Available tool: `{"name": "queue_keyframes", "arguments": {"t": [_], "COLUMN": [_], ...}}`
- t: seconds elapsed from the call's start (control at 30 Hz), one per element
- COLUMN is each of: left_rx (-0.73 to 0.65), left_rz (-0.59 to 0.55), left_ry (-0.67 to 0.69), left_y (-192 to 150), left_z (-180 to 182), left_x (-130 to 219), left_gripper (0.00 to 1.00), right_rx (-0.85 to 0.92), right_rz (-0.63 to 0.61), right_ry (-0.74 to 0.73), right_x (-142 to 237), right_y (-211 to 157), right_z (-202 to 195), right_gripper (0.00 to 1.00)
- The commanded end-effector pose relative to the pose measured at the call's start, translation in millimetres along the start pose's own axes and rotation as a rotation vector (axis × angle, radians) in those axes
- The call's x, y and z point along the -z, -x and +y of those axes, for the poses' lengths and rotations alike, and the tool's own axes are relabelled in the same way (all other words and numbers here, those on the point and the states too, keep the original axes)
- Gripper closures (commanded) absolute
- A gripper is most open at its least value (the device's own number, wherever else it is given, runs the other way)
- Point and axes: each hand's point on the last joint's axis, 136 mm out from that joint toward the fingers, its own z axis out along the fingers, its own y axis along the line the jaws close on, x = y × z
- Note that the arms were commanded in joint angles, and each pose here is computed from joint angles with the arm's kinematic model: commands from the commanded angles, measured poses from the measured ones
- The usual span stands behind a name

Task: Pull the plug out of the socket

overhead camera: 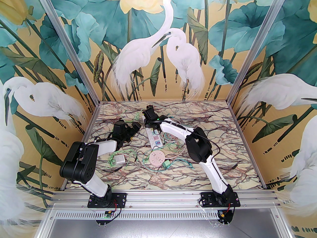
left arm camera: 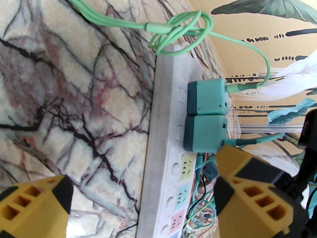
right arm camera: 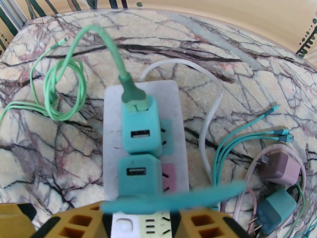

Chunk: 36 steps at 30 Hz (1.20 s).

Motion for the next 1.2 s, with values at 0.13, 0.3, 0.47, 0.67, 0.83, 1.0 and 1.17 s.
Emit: {"name": "queue_keyframes", "arguments": {"t": [0.13, 0.3, 0.47, 0.67, 0.83, 1.0, 1.17], "left_rx": [0.001, -0.001, -0.003, -0.005, -0.005, 0.007, 0.009], "left_rz": [-0.034, -0.033, -0.028, -0.021, -0.009, 0.042, 0.076], "left_ry": [0.012, 0.011, 0.001, -0.012, -0.021, -0.024, -0.004], "left_y": [8.4, 8.0, 7.2, 6.1, 5.0, -1.7, -3.7], "left_z": [0.6, 1.1, 0.4, -1.0, -1.9, -0.1, 4.7], "left_x": [7.0, 6.5, 5.0, 2.6, -0.7, -12.4, -26.0], "left_gripper": [0.01, 0.01, 0.01, 0.07, 0.16, 0.25, 0.35], "right_rx": [0.065, 0.114, 0.159, 0.189, 0.245, 0.249, 0.252], "right_rz": [0.012, 0.024, 0.032, 0.022, 0.017, 0.015, 0.005], "right_ry": [-0.026, -0.034, 0.004, 0.097, 0.156, 0.206, 0.218], "right_x": [-21.5, -27.9, -25.4, -10.9, 1.8, 8.3, 10.7], "right_y": [0.0, -2.2, -4.8, -11.0, -18.2, -19.7, -16.8], "right_z": [-8.6, -8.4, -1.5, 17.3, 36.2, 46.9, 50.9], "right_gripper": [0.57, 0.63, 0.72, 0.75, 0.75, 0.75, 0.75]}}
